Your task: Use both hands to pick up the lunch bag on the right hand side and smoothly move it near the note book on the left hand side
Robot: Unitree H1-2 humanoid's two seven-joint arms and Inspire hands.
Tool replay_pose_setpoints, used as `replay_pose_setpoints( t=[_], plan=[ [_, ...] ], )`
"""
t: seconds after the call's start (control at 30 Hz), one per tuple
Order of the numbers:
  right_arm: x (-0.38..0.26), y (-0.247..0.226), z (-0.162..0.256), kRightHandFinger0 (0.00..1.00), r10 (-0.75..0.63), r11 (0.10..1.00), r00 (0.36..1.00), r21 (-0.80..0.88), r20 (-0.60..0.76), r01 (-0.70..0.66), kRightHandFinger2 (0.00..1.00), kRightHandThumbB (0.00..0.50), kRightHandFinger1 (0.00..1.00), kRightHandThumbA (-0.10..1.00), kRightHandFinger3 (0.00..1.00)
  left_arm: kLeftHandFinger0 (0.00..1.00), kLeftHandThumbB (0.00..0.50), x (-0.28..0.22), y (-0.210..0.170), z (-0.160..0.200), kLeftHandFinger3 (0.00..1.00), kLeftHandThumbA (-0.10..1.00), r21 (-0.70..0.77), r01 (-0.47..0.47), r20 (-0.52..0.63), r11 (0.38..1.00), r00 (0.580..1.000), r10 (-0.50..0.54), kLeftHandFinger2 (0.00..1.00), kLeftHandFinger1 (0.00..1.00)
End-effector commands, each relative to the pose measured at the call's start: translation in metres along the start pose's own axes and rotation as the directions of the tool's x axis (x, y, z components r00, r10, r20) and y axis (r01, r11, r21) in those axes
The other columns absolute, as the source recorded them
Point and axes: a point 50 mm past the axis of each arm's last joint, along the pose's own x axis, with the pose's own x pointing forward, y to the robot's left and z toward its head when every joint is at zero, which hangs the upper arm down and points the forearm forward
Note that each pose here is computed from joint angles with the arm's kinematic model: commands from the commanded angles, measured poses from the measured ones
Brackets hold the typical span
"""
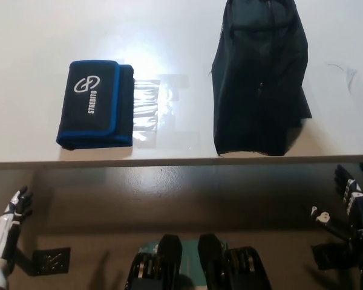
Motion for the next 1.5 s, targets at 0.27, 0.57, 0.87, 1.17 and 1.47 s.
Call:
replay_pose_setpoints(
  t=[0.27,0.57,0.87,1.17,1.47],
  plan=[
    [-0.011,-0.018,0.053,1.0,0.058,0.998,0.971,-0.008,0.23,-0.057,1.0,0.197,1.0,0.96,1.0,1.0,0.307,0.01,0.034,0.038,1.0,1.0,0.157,-0.049,0.231,0.986,0.973,0.012,1.0,1.0],
    [-0.027,-0.015,0.065,1.0,0.091,0.995,0.964,-0.051,0.249,-0.081,1.0,0.187,1.0,0.98,1.0,1.0,0.351,-0.008,0.036,0.048,1.0,1.0,0.118,-0.009,0.266,0.993,0.964,-0.022,1.0,1.0],
    [-0.034,-0.018,0.084,1.0,0.074,0.997,0.943,-0.029,0.324,-0.068,1.0,0.157,1.0,0.95,1.0,1.0,0.326,-0.025,0.026,0.106,1.0,1.0,0.044,0.017,0.468,0.999,0.883,-0.036,1.0,1.0],
    [-0.025,-0.024,0.11,1.0,0.041,0.999,0.917,-0.024,0.397,-0.034,1.0,0.162,1.0,0.97,1.0,1.0,0.354,-0.014,0.011,0.166,1.0,1.0,0.018,0.061,0.639,0.998,0.767,-0.058,1.0,1.0],
    [-0.015,-0.026,0.126,1.0,0.033,0.999,0.902,-0.014,0.431,-0.03,1.0,0.189,1.0,0.99,1.0,1.0,0.372,0.016,-0.007,0.214,1.0,1.0,0.011,0.11,0.701,0.994,0.708,-0.087,1.0,1.0]
  ],
)
